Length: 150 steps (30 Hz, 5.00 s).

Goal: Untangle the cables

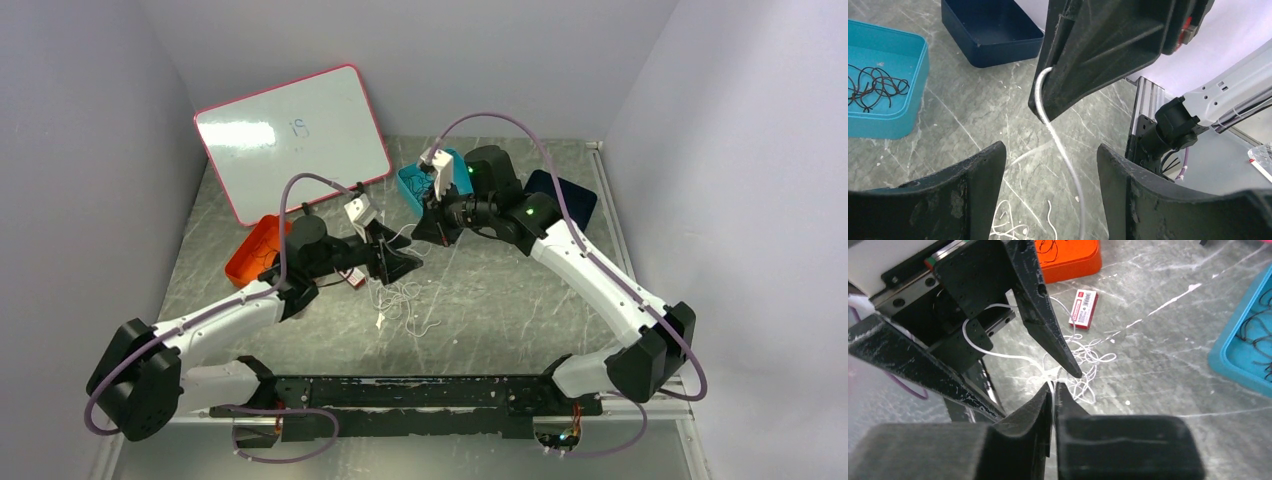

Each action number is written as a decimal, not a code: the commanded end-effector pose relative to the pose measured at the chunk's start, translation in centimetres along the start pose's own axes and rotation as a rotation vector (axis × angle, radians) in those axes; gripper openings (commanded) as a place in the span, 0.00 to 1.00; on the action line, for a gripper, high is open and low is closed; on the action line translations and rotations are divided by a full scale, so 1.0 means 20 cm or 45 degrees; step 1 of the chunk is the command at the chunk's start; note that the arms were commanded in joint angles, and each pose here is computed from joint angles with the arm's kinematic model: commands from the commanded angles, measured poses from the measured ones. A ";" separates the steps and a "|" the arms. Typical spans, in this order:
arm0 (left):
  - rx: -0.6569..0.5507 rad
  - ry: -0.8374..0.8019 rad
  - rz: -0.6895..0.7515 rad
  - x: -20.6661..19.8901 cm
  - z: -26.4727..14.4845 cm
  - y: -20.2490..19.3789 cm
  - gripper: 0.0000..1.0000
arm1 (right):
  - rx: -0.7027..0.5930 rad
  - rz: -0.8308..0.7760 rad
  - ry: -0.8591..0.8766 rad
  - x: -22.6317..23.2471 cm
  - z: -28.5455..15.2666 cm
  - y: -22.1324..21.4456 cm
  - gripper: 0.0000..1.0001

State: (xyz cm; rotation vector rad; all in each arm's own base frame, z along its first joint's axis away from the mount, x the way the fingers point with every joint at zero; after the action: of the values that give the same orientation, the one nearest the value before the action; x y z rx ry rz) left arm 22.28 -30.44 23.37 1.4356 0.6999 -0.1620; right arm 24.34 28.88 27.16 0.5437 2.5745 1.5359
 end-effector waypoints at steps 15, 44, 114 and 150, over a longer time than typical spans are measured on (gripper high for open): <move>-0.421 0.200 0.212 -0.20 -0.26 0.55 1.00 | 0.026 0.016 -0.277 -0.15 -0.05 -0.04 0.00; -0.108 -0.140 0.127 -0.14 0.06 0.22 0.73 | -0.576 -0.054 0.039 0.20 -0.43 0.75 0.00; 0.039 0.151 -0.220 0.13 -0.08 -0.39 0.58 | -1.052 -0.162 -0.977 -0.07 -1.31 1.15 0.00; -0.211 0.130 0.117 -0.11 0.01 0.30 0.55 | -1.063 -0.179 -0.555 0.09 -1.06 1.19 0.00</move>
State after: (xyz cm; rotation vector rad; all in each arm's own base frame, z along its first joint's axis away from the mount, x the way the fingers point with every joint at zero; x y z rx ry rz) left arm 23.94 -29.37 28.92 1.3245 0.7654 0.0709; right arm 23.58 22.33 57.31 0.4516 1.5207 1.8749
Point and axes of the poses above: each gripper's point midway between its finger pads, its own z axis out along the fingers, its own x axis along the line the jaws close on, y = z × x, the point moved 1 cm from there along -z, back along the fingers, and after that the axes turned 11 degrees about -z, right-handed, at the moved point
